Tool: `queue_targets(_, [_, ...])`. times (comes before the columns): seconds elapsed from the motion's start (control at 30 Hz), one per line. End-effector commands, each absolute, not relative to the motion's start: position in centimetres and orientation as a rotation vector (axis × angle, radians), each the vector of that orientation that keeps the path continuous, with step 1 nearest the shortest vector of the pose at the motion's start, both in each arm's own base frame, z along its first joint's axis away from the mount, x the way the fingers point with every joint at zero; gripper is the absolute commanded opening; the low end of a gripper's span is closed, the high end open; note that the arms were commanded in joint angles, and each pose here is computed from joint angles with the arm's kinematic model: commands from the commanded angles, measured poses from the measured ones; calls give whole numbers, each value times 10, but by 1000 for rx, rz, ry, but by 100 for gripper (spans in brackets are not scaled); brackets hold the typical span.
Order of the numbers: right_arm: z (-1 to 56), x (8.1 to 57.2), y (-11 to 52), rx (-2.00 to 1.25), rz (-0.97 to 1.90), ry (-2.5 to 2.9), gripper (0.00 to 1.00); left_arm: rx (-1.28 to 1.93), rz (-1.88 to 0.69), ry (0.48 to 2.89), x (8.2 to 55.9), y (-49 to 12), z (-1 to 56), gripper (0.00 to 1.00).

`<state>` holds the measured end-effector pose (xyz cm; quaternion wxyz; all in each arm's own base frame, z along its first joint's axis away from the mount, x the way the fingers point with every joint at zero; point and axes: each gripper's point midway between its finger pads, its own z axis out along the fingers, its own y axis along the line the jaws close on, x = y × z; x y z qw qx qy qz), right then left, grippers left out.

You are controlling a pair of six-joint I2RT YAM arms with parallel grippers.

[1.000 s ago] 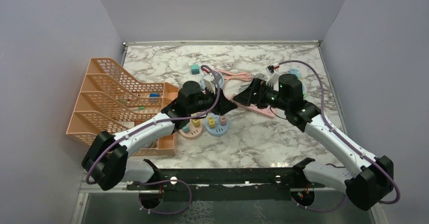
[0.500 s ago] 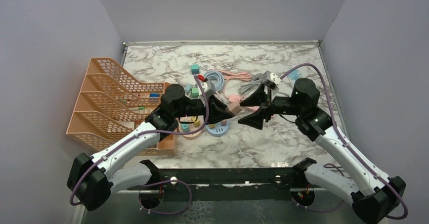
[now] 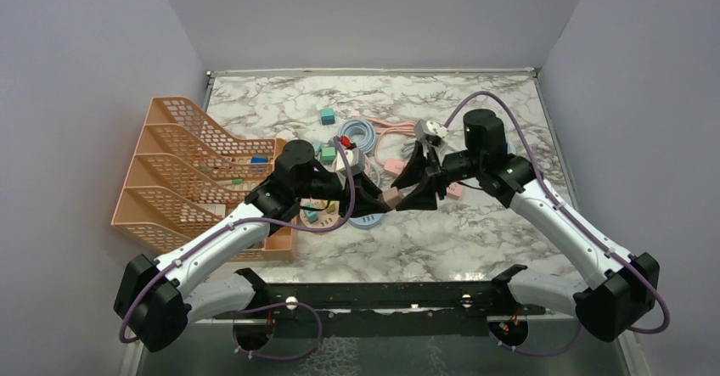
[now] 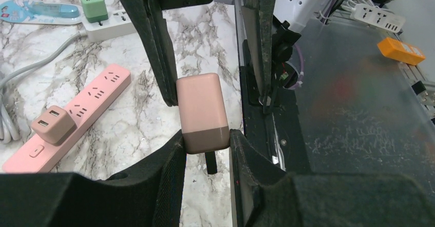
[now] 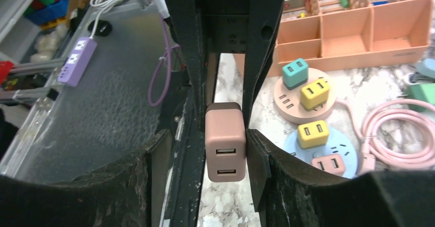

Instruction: Insert the plug

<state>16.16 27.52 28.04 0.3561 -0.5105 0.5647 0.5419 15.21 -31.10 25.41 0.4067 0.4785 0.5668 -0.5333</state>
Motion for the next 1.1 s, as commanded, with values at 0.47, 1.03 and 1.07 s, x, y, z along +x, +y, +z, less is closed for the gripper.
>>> queue_targets(0.47, [264, 172, 281, -1411, 1401, 1455, 2, 1113, -1288, 1449, 170, -314, 262, 42])
queue_targets(1.03, [152, 275, 191, -1466, 375, 2134, 1, 429, -584, 1899, 262, -221, 196, 82])
queue_targets(1.07, [148, 279, 186, -1472, 333, 2158, 1, 415, -585, 1893, 262, -220, 198, 83])
